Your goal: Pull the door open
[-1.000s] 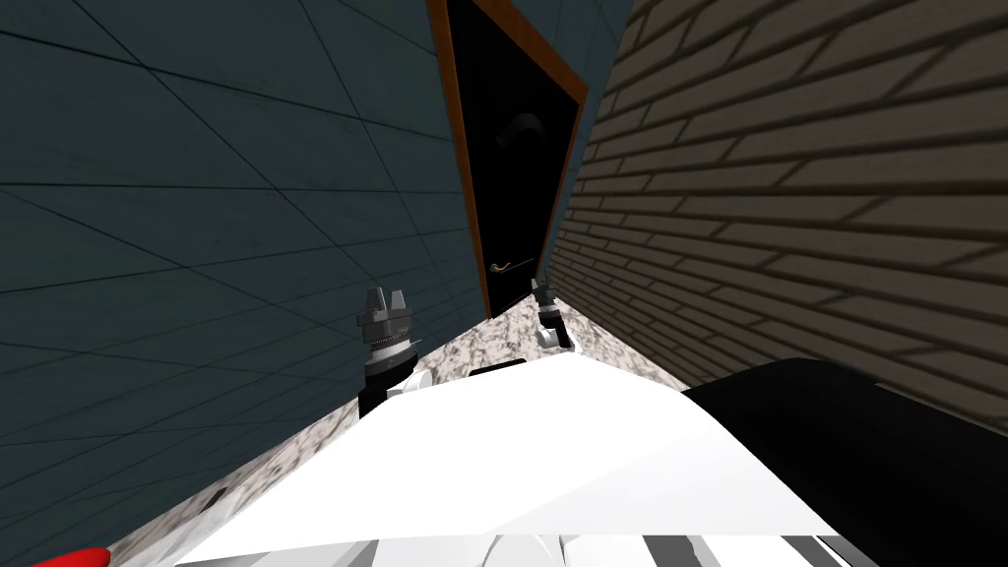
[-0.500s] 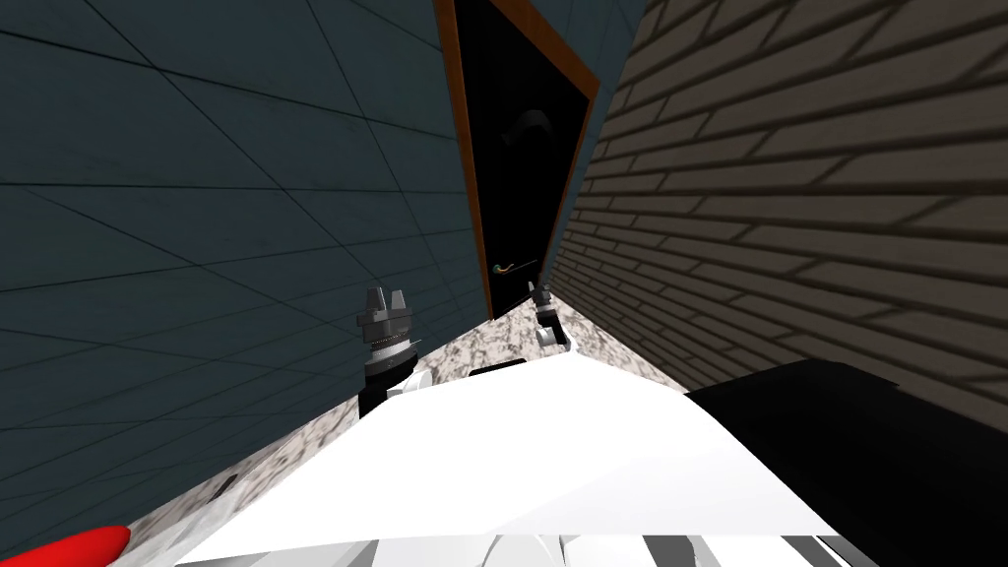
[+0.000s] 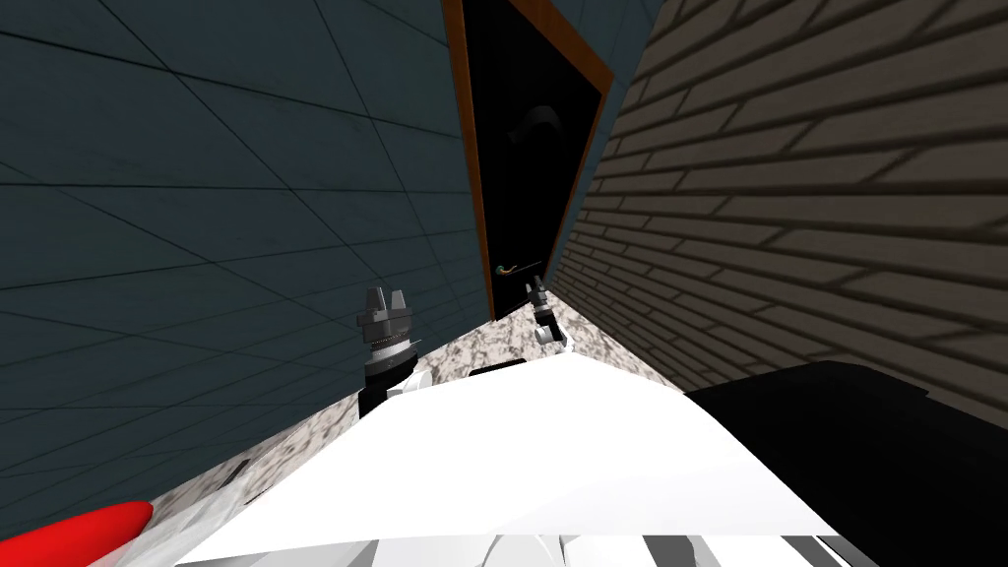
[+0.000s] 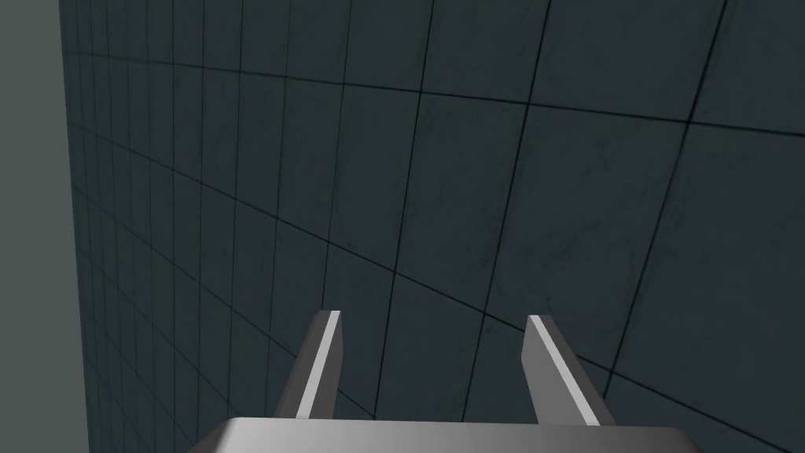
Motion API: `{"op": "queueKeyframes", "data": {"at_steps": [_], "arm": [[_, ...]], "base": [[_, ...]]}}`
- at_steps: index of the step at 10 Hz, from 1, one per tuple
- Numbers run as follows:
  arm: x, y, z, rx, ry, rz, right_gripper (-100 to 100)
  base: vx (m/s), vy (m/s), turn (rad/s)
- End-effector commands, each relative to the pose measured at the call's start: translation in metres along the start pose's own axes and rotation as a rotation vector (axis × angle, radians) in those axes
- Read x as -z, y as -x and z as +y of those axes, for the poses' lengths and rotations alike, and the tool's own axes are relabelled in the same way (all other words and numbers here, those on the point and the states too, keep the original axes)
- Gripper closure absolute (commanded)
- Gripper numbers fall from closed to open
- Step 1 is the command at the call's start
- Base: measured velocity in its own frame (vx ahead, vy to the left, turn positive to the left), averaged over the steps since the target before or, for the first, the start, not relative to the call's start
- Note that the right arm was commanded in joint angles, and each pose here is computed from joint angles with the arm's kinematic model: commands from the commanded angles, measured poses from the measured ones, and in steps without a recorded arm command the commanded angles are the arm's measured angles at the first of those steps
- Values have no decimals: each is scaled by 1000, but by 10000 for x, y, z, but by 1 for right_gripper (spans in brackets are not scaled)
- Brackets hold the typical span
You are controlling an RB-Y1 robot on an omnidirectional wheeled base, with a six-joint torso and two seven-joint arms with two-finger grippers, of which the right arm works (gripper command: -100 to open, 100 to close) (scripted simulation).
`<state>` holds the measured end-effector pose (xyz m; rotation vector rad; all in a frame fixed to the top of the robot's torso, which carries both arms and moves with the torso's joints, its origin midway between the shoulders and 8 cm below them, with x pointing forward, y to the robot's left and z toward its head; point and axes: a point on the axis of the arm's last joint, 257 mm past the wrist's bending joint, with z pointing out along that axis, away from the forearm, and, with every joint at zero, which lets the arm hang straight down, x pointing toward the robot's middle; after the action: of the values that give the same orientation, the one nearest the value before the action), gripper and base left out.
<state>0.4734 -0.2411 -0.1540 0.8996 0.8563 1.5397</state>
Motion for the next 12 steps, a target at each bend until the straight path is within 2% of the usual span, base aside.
{"op": "queueKeyframes", "data": {"at_steps": [1,2,3,4,5,6,7,8,9,10,11,12], "arm": [[14,23,-155,4,-30,-1,-100],[25,30,-179,5,-35,-2,-100],[-21,25,-245,12,-41,9,-100],[21,49,-333,13,-62,5,-100],[-35,41,-375,20,-63,17,-100],[19,72,-481,22,-88,11,-100],[-35,69,-525,30,-90,22,-100],[20,98,-624,32,-114,16,-100],[-42,93,-650,40,-113,28,-100],[24,129,-762,42,-140,22,-100],[-48,121,-769,50,-135,34,-100],[22,158,-880,52,-163,27,-100]], "base": [[43,-23,55],[21,-9,1],[33,-14,111],[36,-19,61],[44,-21,89],[41,-22,62],[56,-29,90],[47,-30,61],[48,-24,102],[37,-23,61],[45,-35,98],[43,-31,57]]}}
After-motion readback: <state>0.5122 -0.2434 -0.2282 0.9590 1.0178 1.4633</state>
